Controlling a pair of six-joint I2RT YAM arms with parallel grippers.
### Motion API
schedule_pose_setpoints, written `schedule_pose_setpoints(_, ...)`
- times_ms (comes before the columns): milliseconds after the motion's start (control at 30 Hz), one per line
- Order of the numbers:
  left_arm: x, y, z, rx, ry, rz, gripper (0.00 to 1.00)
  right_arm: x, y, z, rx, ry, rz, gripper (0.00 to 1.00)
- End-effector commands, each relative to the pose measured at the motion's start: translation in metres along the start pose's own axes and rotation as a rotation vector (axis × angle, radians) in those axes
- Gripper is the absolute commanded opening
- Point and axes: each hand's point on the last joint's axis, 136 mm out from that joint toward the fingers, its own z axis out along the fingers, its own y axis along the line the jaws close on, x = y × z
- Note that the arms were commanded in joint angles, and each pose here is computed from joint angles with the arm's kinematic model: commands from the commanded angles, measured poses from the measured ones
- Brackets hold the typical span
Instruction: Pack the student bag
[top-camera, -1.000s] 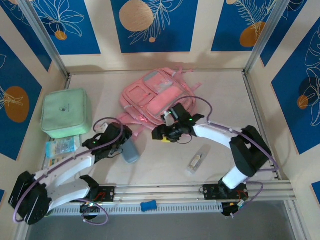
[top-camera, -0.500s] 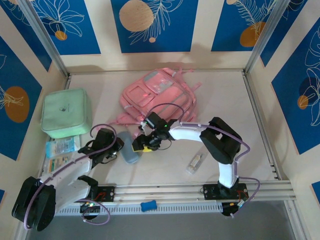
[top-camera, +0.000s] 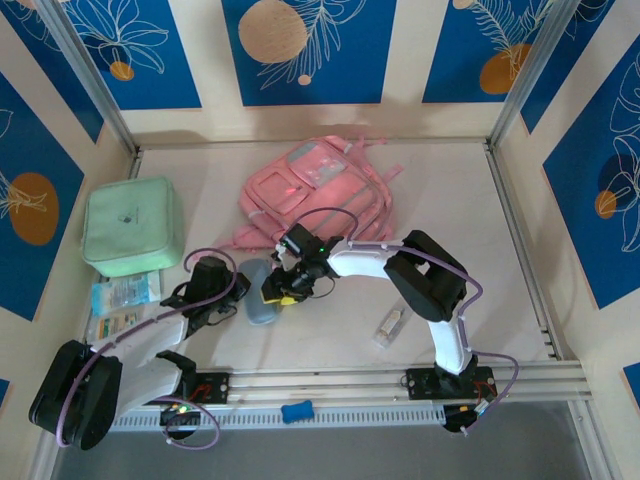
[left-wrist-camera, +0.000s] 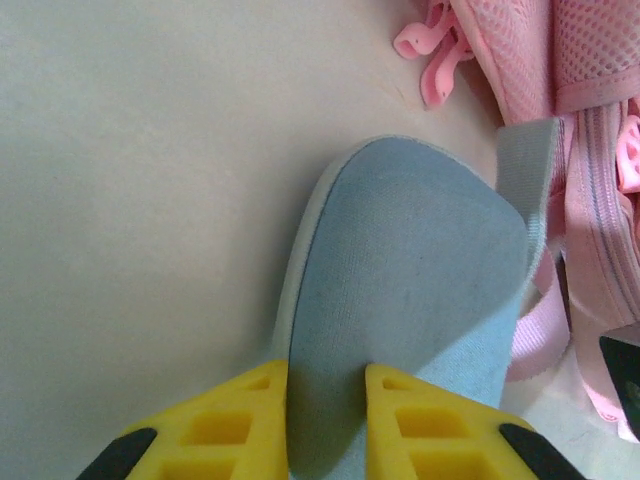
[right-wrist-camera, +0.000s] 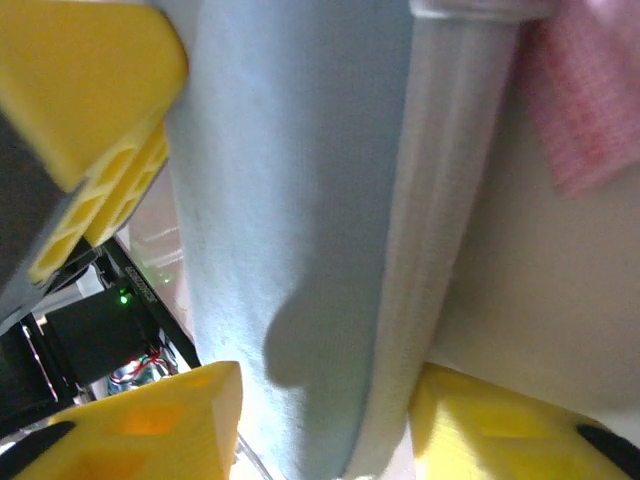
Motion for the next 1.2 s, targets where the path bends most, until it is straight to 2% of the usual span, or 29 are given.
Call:
schedule_pose_setpoints(0, 0.025, 0.029, 0.001, -0.080, 0.099, -0.020, 0.19, -0.004, 0.027, 0.002, -0.084, 0.010, -0.041, 0.37)
schedule_pose_setpoints(33, 0.025, 0.031, 0.000, -0.088, 0.098, -0.020, 0.19, -0.004, 0.029, 0.001, -0.092, 0.009, -0.041, 0.38)
schedule_pose_setpoints(100, 0.027, 0.036, 0.000, -0.104, 0.101, -0.026, 0.18, -0.004, 0.027, 0.001, -0.074, 0.003, -0.024, 0.47)
schedule_pose_setpoints(200, 0.029, 0.044, -0.001, -0.116, 0.091, -0.051, 0.18, -0.006, 0.010, 0.006, -0.003, -0.006, 0.015, 0.54)
schedule_pose_setpoints(367, 0.033, 0.054, -0.004, -0.137, 0.094, -0.065, 0.17, -0.007, 0.005, 0.017, -0.027, 0.005, 0.041, 0.57)
schedule_pose_setpoints(500, 0.033, 0.056, -0.006, -0.139, 0.081, -0.074, 0.15, -0.011, 0.022, 0.017, -0.066, 0.009, 0.009, 0.56)
schedule_pose_setpoints(700, 0.032, 0.058, -0.010, -0.147, 0.067, -0.077, 0.14, -0.013, 0.057, -0.004, -0.142, -0.021, -0.041, 0.46)
schedule_pose_setpoints(833, 0.028, 0.054, -0.013, -0.132, 0.050, -0.074, 0.14, -0.010, 0.056, -0.010, -0.115, -0.037, -0.049, 0.32)
schedule_pose_setpoints(1000, 0.026, 0.050, -0.016, -0.131, 0.043, -0.062, 0.17, -0.008, 0.051, -0.008, -0.068, -0.028, -0.048, 0.22)
schedule_pose_setpoints(1100, 0.022, 0.047, -0.020, -0.131, 0.030, -0.052, 0.23, -0.006, 0.054, -0.013, -0.056, -0.038, -0.061, 0.19)
schedule_pose_setpoints(1167, 0.017, 0.044, -0.026, -0.135, 0.013, -0.038, 0.31, -0.004, 0.055, -0.019, -0.053, -0.047, -0.068, 0.18)
